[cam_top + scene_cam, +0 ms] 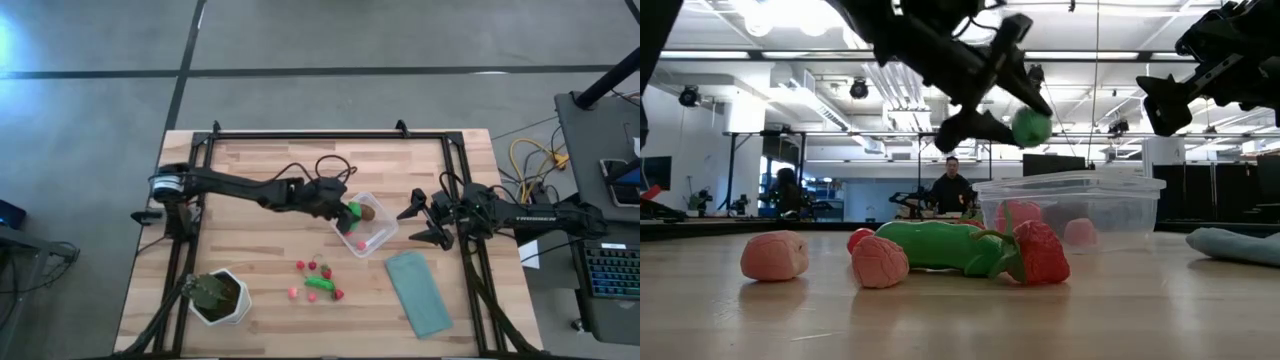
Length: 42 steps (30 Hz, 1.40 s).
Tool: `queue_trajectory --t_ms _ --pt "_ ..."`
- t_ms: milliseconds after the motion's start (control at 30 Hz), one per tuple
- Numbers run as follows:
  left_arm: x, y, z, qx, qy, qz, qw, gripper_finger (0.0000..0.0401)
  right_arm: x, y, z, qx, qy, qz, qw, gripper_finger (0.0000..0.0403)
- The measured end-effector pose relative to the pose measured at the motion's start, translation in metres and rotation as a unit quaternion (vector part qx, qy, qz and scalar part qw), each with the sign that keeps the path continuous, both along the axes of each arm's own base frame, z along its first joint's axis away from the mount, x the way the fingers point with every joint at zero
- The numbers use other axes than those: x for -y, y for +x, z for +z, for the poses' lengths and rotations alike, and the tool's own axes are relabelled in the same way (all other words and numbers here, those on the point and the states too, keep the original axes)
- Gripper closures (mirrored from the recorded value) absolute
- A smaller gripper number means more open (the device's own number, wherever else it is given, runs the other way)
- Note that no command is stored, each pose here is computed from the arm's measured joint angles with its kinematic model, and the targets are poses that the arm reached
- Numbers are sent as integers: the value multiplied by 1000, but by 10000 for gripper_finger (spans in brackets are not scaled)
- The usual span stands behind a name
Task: Pick and placing Produce into tupperware
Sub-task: Put the green corn into the transparent bin, then put the left red cherry into the transparent bin
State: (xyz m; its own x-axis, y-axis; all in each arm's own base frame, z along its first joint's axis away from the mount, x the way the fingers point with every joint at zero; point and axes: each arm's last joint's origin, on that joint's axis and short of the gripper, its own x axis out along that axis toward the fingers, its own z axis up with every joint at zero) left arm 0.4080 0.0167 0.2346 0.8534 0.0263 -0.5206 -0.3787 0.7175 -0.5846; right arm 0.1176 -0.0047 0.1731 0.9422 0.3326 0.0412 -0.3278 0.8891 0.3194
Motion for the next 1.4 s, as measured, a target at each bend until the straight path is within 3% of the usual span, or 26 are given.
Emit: queue_trajectory --t_ms 267,533,700,767,933,1067,1133,1400 --pt "-5 9 -19 -15 -16 -15 1000 147 0 0 0 0 0 0 1000 77" --pt "-6 11 -19 -3 -20 -20 1000 127 0 0 0 -1 0 0 1000 77" --pt "4 -15 3 -63 -25 -105 992 122 0 0 0 -1 0 0 1000 77" --pt "17 -33 12 -110 6 -160 981 122 0 0 0 -1 0 0 1000 77" --pt "52 -82 25 -227 106 -258 933 123 0 0 0 -1 0 0 1000 77" --pt "75 -103 27 -225 249 -326 884 123 0 0 0 0 0 0 1000 77" --pt "82 -106 23 -217 295 -347 864 123 0 0 0 -1 0 0 1000 77" --pt "87 -95 -13 -255 280 -352 856 123 0 0 0 0 0 0 1000 77"
